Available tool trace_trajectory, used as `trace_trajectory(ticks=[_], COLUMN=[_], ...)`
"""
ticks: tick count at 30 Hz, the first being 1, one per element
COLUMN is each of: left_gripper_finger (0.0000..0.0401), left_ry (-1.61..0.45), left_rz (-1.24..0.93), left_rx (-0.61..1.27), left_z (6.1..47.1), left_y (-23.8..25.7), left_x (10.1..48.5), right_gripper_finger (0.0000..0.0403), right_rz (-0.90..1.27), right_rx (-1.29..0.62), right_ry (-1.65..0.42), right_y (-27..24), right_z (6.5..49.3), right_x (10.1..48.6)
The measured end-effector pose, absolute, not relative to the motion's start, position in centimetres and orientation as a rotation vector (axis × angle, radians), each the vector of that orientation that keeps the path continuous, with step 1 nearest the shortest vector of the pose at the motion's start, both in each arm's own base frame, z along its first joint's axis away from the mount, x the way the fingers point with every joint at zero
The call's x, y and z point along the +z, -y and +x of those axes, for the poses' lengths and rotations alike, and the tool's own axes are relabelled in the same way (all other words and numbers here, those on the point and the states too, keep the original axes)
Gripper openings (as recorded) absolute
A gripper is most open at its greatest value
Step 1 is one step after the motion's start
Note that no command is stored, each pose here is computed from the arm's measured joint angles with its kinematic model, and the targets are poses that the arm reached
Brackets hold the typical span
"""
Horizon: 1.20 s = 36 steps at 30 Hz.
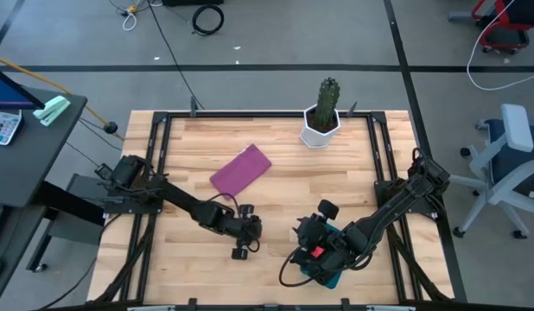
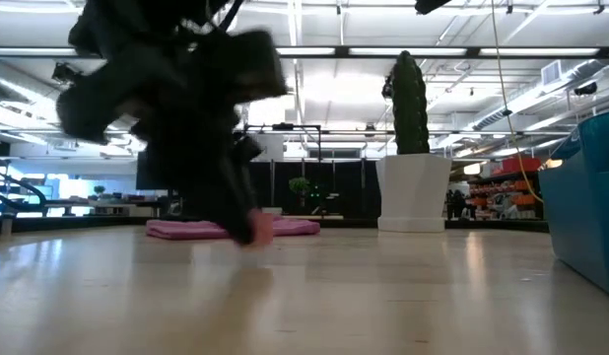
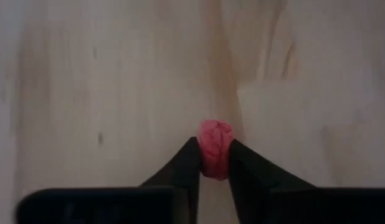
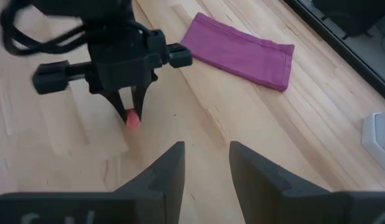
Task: Pick and placing Produce into tupperware
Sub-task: Put the peach into the blue bin
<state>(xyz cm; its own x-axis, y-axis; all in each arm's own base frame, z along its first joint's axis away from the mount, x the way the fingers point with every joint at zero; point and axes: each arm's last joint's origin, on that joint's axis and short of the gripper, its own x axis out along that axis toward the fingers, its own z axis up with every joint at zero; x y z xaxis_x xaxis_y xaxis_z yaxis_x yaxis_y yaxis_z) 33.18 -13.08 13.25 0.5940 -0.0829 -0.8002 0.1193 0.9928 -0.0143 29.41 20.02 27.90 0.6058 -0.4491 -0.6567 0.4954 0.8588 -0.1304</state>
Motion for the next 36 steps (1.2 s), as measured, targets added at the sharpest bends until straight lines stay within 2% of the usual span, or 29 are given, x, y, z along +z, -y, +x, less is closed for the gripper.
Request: trace_trajectory(ticks=[3, 13, 18, 23, 28, 33, 36], left_gripper_finger=[0.0043, 0.0054, 0.0040, 0.0041, 0.0051, 0.0047, 0.0063], left_ry=[-0.864, -0.522, -0.432, -0.397, -0.419, -0.543, -0.611], left_rz=[0.022, 0.152, 0.199, 0.198, 0.196, 0.168, 0.198], left_rx=[-0.117, -0.188, -0.244, -0.308, -0.314, -0.307, -0.312], left_z=[34.4, 39.0, 41.0, 45.4, 49.7, 51.8, 52.0], left_y=[13.3, 13.8, 14.2, 15.5, 17.1, 18.0, 18.0], left_x=[14.7, 22.2, 24.5, 23.8, 21.9, 19.2, 18.1], right_gripper_finger=[0.0133, 0.0133, 0.0133, 0.0133, 0.0133, 0.0133, 0.0133], right_rz=[0.041, 0.120, 0.129, 0.203, 0.219, 0.192, 0.160], right_rx=[-0.534, -0.487, -0.464, -0.487, -0.506, -0.511, -0.521], right_ry=[-0.749, -0.668, -0.668, -0.624, -0.597, -0.627, -0.655], right_y=[-19.8, -16.4, -14.1, -11.8, -11.2, -11.6, -11.8], right_z=[29.1, 24.3, 20.6, 17.9, 17.3, 17.7, 18.0], right_x=[28.4, 35.3, 38.2, 39.9, 39.9, 39.1, 37.9])
